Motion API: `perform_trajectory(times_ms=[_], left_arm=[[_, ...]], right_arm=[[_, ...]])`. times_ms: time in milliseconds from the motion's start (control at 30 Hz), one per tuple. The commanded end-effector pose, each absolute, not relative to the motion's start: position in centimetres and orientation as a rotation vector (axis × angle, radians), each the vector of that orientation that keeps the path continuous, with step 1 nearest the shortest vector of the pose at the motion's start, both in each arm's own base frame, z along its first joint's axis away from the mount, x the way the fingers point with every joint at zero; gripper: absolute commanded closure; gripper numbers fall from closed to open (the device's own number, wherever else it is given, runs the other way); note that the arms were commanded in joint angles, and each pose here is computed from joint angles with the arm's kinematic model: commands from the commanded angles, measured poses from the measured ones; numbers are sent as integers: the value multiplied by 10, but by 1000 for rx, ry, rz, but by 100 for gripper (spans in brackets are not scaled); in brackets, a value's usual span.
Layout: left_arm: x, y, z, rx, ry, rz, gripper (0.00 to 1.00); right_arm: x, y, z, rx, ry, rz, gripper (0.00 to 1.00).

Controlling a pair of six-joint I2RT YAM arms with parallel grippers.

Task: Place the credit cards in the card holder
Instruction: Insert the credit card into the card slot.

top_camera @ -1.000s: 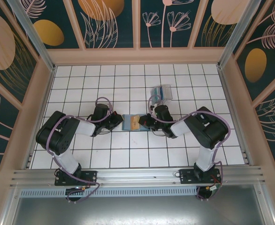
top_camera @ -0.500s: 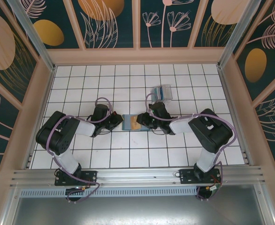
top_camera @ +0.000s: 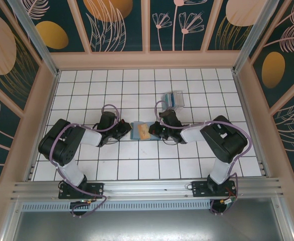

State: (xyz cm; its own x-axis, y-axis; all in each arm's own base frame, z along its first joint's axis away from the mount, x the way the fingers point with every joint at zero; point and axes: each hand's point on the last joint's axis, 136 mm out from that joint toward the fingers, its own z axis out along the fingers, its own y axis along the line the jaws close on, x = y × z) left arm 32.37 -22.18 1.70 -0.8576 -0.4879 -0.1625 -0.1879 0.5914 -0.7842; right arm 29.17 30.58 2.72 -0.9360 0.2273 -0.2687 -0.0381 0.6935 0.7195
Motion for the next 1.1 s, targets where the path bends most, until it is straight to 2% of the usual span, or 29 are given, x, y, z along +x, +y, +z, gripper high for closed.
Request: perform_trajectory(times_ms=[0,200,333,600,933,1067], left_arm=[[315,-219,1,-572,2520,-1123,100],[315,-220,0,-570,2525,-1126,100],[315,-219,1,-572,2520,-1120,100],[317,-221,2,-559,2522,-1131,100],[314,-219,0,-555,2530,-1118,100],[314,-220,-1,-552,2537,-1118,100]], right_arm=[[293,310,24,152,2581,1107,100],[295,305,27,143,2591,1071,100],[296,296,41,67,2584,970,84],[283,300,48,-170,2652,804,69],[282,303,23,-426,2732,276,63],[280,298,11,-472,2745,160,61]])
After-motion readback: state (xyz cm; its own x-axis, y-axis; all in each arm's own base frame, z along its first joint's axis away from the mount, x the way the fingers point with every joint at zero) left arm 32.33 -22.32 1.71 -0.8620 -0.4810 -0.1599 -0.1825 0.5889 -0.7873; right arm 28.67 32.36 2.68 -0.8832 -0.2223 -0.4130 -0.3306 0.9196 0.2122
